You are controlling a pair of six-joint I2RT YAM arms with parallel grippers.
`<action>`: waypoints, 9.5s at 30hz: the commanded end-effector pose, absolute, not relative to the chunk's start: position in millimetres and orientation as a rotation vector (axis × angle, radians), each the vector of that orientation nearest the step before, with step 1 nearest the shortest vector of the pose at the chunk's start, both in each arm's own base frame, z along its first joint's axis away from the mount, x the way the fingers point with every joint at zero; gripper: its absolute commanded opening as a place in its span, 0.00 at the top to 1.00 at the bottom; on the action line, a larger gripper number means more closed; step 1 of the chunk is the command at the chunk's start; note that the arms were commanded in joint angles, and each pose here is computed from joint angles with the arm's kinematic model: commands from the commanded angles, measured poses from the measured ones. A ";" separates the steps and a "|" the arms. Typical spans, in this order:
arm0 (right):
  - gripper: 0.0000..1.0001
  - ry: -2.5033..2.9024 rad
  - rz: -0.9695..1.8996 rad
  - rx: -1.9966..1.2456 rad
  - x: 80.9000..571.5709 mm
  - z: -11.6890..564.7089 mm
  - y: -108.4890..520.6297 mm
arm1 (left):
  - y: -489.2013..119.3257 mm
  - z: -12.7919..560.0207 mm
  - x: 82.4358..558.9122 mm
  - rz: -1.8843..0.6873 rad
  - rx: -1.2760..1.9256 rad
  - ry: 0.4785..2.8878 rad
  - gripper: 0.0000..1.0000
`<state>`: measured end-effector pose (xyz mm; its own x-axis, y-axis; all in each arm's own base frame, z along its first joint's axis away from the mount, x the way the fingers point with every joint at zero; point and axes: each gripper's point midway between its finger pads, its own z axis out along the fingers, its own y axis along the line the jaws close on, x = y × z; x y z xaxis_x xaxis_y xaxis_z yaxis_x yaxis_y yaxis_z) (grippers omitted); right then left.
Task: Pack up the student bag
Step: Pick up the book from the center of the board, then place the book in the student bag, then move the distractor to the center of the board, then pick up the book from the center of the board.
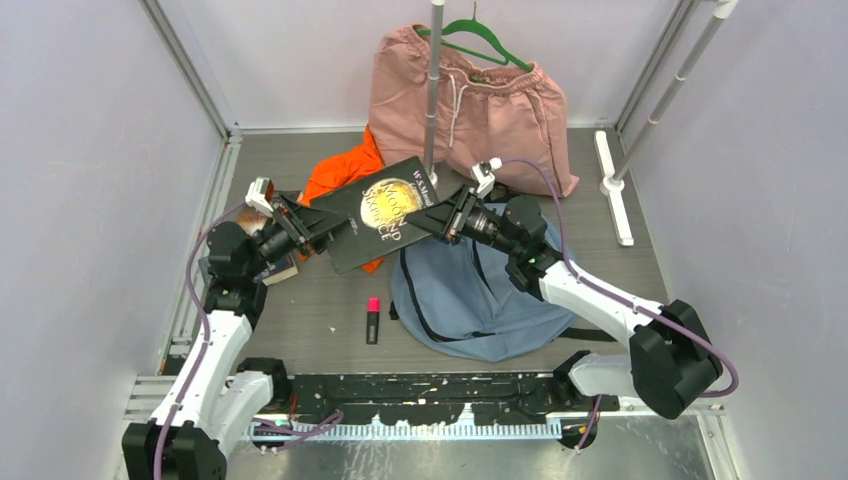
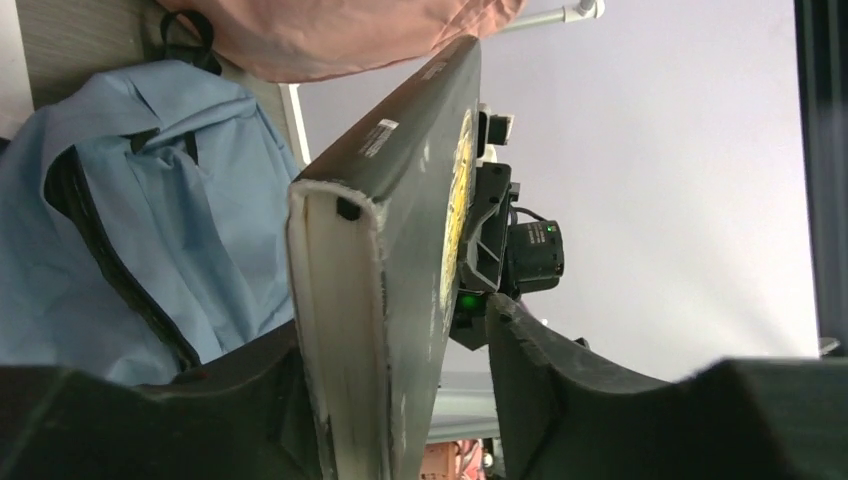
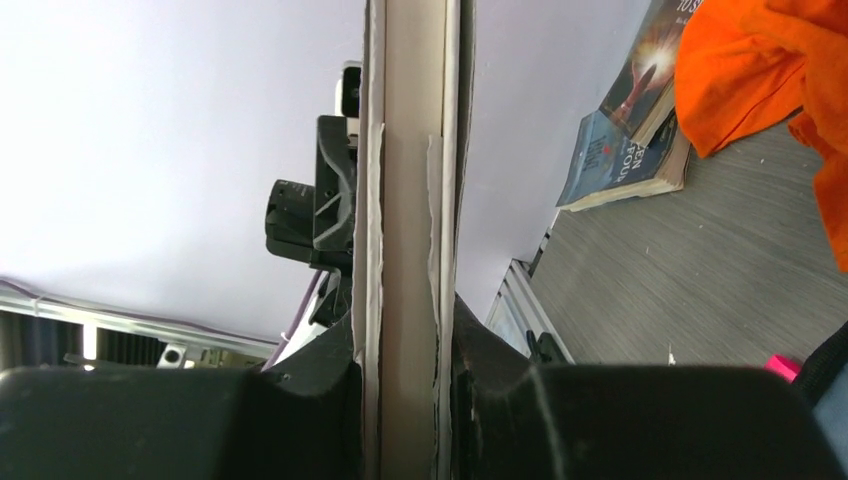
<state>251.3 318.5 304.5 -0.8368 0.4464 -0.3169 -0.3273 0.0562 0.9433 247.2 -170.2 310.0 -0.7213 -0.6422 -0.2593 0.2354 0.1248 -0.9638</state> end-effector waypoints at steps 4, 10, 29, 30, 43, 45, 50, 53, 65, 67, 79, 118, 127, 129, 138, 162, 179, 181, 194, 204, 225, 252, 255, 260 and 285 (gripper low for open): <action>0.99 1.578 1.860 0.097 259.4 357.1 325.3 | -175.3 333.5 235.3 -1.761 -0.283 1.633 0.57; 0.83 1.697 1.793 0.091 263.8 337.2 332.7 | -171.8 337.1 237.5 -1.715 -0.288 1.624 1.00; 0.08 2.302 0.414 -0.224 225.1 196.4 248.0 | -86.5 328.6 250.5 -0.968 -0.550 1.991 1.00; 0.08 2.296 0.399 -0.276 222.0 196.2 260.0 | -84.4 327.3 251.4 -0.956 -0.564 1.992 1.00; 0.27 2.329 0.262 -0.429 246.5 151.1 336.2 | -89.3 315.4 244.1 -0.977 -0.535 2.031 1.00; 0.33 2.332 0.219 -0.429 248.7 146.4 331.5 | -90.1 312.7 244.2 -0.986 -0.534 2.036 1.00; 0.62 2.319 0.147 -0.390 251.4 143.7 315.8 | -90.5 311.1 245.3 -0.996 -0.539 2.021 1.00; 0.82 2.290 0.160 -0.347 251.6 153.5 308.4 | -94.7 308.4 246.0 -1.034 -0.534 2.023 1.00; 0.99 1.997 0.480 -0.155 244.5 276.1 285.7 | -125.3 319.4 240.6 -1.297 -0.366 2.013 1.00; 0.99 1.963 0.523 -0.140 241.0 292.7 281.3 | -132.4 319.7 239.1 -1.331 -0.354 2.016 1.00; 0.99 1.932 0.607 -0.100 237.2 313.8 283.6 | -215.8 266.6 241.4 -1.420 -0.403 2.114 1.00; 0.99 1.959 0.723 -0.097 234.0 306.1 309.8 | -416.1 145.9 261.7 -1.849 -0.208 2.157 0.68; 0.99 1.970 0.686 -0.098 236.3 297.8 307.1 | -390.4 142.0 238.3 -1.511 -0.015 2.424 0.37; 0.99 1.968 0.683 -0.095 236.5 297.5 306.3 | -381.8 144.5 236.9 -1.423 0.018 2.458 0.35; 0.99 1.959 0.675 -0.081 236.7 297.4 301.2 | -344.9 157.1 232.9 -1.114 0.111 2.544 0.26; 0.99 2.172 0.489 -0.170 235.3 179.7 299.0 | -45.7 169.3 262.1 -0.645 -0.951 2.331 0.17; 0.19 2.178 0.535 -0.224 244.2 181.3 295.0 | 62.4 113.9 279.6 -0.259 -1.352 2.234 0.12; 0.16 2.144 0.562 -0.231 246.7 198.8 299.0 | 71.1 116.1 288.2 -0.255 -1.364 2.215 0.12; 0.08 2.127 0.609 -0.176 245.9 211.8 300.1 | 126.9 120.0 379.4 -0.157 -1.342 2.172 0.13; 0.07 2.156 0.504 -0.076 240.6 203.6 260.8 | 167.6 100.5 437.9 -0.017 -1.082 2.289 0.15; 0.07 2.209 0.563 -0.125 243.3 190.8 288.8 | 53.3 68.2 421.3 -0.507 -0.800 2.554 0.21; 0.14 2.265 0.649 -0.150 231.9 171.6 301.9 | -130.0 109.8 457.9 -0.720 -0.322 2.478 0.39; 0.15 2.264 0.660 -0.149 231.4 172.5 303.1 | -122.2 128.0 457.1 -0.648 -0.277 2.502 0.30; 0.14 2.252 0.662 -0.155 232.2 175.3 303.0 | -74.6 158.3 448.9 -0.412 -0.295 2.495 0.29; 0.11 2.180 0.783 -0.266 240.0 203.0 339.0 | 36.2 125.1 407.6 0.926 0.361 2.472 0.27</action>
<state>234.3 332.2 168.1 -0.7194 0.0156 -0.6945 -0.3831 0.8251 0.4153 404.0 7.9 123.2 -0.8516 0.2713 -0.4485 0.0375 0.8850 0.4642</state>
